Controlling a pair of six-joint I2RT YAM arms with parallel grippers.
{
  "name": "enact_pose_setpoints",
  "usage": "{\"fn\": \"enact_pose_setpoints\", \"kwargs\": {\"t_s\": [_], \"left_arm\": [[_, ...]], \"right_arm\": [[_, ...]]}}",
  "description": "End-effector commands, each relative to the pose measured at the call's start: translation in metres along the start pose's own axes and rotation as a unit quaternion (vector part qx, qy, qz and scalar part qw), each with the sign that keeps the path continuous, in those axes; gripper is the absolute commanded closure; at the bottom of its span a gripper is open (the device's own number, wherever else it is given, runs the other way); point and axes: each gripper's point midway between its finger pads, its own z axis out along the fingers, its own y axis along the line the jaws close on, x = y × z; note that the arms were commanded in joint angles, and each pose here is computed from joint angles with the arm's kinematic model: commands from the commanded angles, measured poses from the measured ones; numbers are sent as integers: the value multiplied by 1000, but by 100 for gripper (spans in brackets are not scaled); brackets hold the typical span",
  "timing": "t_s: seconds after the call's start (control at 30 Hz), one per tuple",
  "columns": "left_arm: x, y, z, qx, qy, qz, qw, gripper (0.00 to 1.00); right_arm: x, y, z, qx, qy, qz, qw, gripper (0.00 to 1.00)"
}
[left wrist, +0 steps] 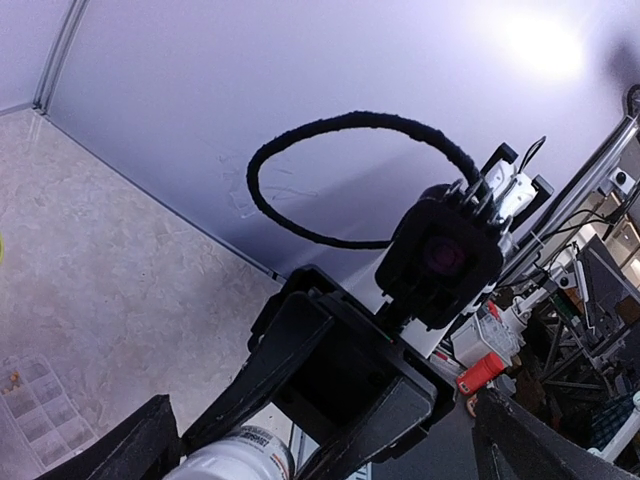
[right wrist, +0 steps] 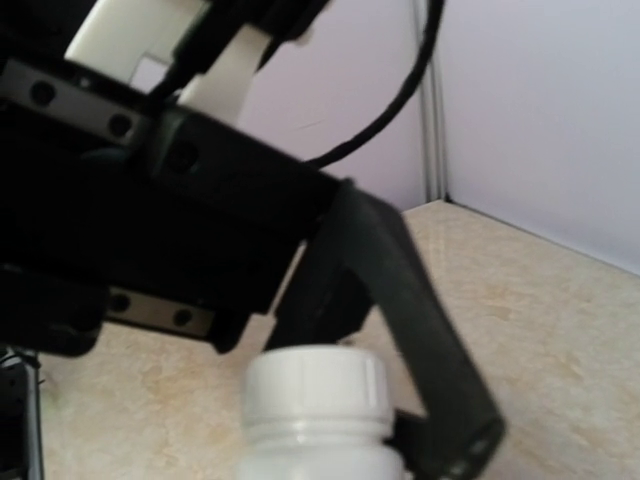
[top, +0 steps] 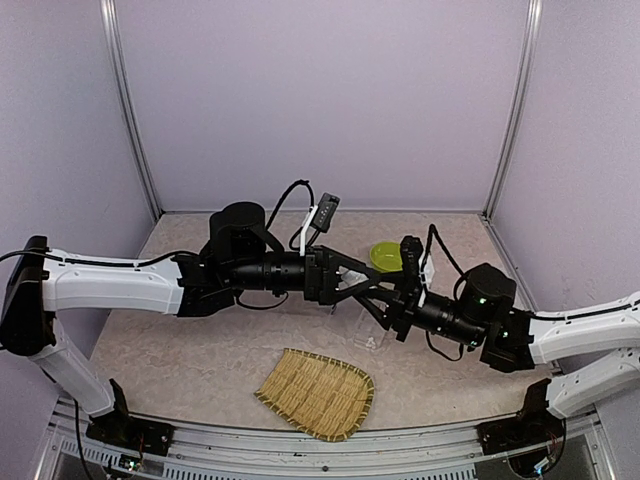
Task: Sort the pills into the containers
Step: Screw the lid of the pill bottle onto the pill bottle.
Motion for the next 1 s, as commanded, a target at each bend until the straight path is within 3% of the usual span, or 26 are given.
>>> {"fn": "enact_pose_setpoints", "kwargs": {"t_s": [0.0,0.1,0.3,0.63,0.97], "left_arm": [[-11,-36,1,65,-16,29,997,1],[-11,-32,2,55,-17,26,998,2],[-6,1,-1,-21,-9,-7,1000,16],[-5,18,-5,-64,4,-38,997,21],[-2,18,1,-53,14,-44,998,51]], "right_arm": [[19,7,7,-16,36,9,999,90],[20,10,8,-23,40,7,999,90],[7,6,-8,-8,21,-29,999,90],[3,-5,-19,25,39,-86,995,90],[10,-10,-18,43,54,-90,994,90]]}}
